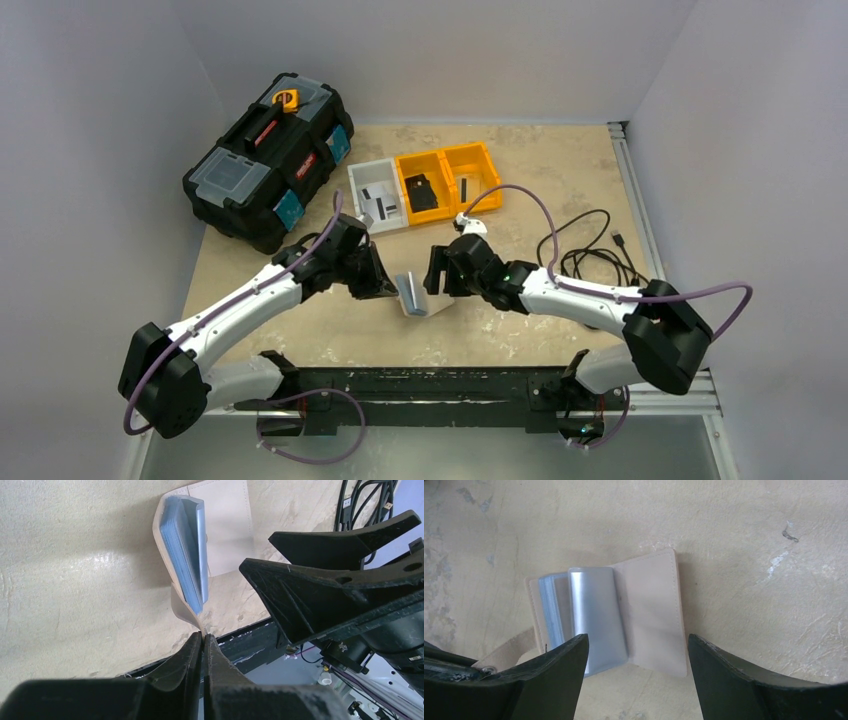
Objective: Take the credit cards out of the card holder
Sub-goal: Open the card holder at the center of the board.
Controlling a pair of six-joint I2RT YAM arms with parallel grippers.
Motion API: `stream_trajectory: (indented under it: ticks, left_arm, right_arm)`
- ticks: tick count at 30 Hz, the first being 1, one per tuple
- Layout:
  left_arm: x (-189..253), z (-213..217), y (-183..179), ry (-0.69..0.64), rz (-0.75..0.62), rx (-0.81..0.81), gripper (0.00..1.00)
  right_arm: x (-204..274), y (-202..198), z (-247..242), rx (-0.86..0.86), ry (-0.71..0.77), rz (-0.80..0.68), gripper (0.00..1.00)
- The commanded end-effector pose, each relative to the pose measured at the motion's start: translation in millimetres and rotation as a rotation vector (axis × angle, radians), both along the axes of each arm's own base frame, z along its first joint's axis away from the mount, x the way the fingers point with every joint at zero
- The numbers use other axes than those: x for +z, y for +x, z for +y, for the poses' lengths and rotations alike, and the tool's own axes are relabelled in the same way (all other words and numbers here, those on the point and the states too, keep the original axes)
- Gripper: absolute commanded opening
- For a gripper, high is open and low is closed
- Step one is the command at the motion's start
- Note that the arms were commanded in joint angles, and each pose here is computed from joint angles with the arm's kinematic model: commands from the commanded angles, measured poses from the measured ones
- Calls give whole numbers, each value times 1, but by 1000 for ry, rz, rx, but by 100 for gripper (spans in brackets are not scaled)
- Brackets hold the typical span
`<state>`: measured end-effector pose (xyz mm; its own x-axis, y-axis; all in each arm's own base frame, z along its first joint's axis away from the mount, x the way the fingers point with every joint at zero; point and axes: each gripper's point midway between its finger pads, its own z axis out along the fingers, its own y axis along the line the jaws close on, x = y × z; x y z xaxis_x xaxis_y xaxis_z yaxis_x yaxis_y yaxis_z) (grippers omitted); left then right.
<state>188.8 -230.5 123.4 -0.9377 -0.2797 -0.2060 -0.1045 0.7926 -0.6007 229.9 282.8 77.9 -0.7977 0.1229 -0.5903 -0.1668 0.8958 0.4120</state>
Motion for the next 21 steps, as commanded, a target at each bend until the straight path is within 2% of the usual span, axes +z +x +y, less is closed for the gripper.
stream_trajectory:
  ticks: [1,15,18,21]
  left_arm:
    - [17,-4,8,-5,-66,-33,0]
    - [18,-2,8,8,-70,-43,0]
    - [16,-1,7,17,-65,-41,0]
    - [13,3,6,39,-58,-38,0]
  right_arm:
    - [37,9,21,33,58,-80,72]
    - [9,14,50,75,29,-5,69]
    - [-2,15,46,61,-2,12,62]
    - [-8,12,41,50,-10,23,47]
